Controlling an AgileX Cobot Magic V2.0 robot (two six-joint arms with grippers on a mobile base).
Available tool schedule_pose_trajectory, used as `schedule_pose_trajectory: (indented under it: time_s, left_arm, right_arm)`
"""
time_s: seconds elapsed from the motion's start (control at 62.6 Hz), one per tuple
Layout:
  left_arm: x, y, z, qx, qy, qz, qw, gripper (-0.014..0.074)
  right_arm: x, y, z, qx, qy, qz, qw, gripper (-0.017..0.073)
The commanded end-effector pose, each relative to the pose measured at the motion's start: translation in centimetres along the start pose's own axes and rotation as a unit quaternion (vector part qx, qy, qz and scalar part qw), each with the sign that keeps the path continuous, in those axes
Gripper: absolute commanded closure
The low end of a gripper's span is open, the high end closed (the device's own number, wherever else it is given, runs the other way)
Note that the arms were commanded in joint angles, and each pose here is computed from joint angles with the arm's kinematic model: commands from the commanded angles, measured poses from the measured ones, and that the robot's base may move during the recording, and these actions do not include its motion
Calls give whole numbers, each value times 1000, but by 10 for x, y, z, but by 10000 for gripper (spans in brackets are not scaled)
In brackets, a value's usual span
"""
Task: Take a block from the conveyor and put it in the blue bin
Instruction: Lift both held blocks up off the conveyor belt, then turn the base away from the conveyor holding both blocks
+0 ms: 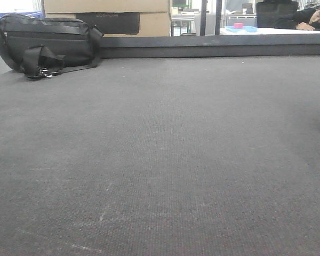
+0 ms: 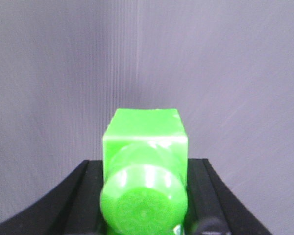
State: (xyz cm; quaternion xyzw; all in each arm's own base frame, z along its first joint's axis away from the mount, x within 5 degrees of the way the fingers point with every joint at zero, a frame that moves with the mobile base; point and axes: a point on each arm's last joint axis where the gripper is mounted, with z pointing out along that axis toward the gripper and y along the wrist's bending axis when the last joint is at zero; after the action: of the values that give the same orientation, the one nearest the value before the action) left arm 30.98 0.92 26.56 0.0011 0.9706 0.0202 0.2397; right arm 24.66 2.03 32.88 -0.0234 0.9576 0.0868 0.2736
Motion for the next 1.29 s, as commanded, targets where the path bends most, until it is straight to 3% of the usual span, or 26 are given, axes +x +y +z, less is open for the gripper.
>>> schedule_pose_trajectory:
  time_s: [0.0, 0.064, 0.255, 0.527, 0.766, 0.91, 1.117, 1.197, 1.277]
  left_arm:
    - [8, -2, -24, 16, -95, -22, 995, 705]
    - [18, -5, -35, 26, -143, -34, 989, 705]
    - [63, -16, -65, 39, -281, -19, 959, 705]
    - [120, -18, -97, 52, -362, -11, 931, 705]
    - [148, -13, -147, 53, -474, -12, 879, 705]
    - [164, -11, -166, 54, -513, -13, 856, 705]
    - [178, -10, -179, 55, -540, -14, 840, 705]
    - [179, -9, -180, 55, -542, -14, 839, 705]
    - [179, -9, -180, 55, -542, -14, 839, 705]
  right_arm:
    - [5, 1, -18, 9, -71, -12, 997, 721]
    - [11, 1, -24, 13, -106, -13, 994, 721]
    - [57, -2, -31, 28, -208, -15, 978, 721]
    - [118, -6, -36, 38, -311, -18, 950, 721]
    - [131, -2, -65, 36, -396, -26, 917, 721]
    - [141, 1, -79, 33, -430, -30, 902, 721]
    - [149, 5, -106, 25, -483, -34, 874, 721]
    - [147, 8, -120, 24, -503, -37, 863, 721]
    - [147, 9, -124, 23, -507, -38, 861, 721]
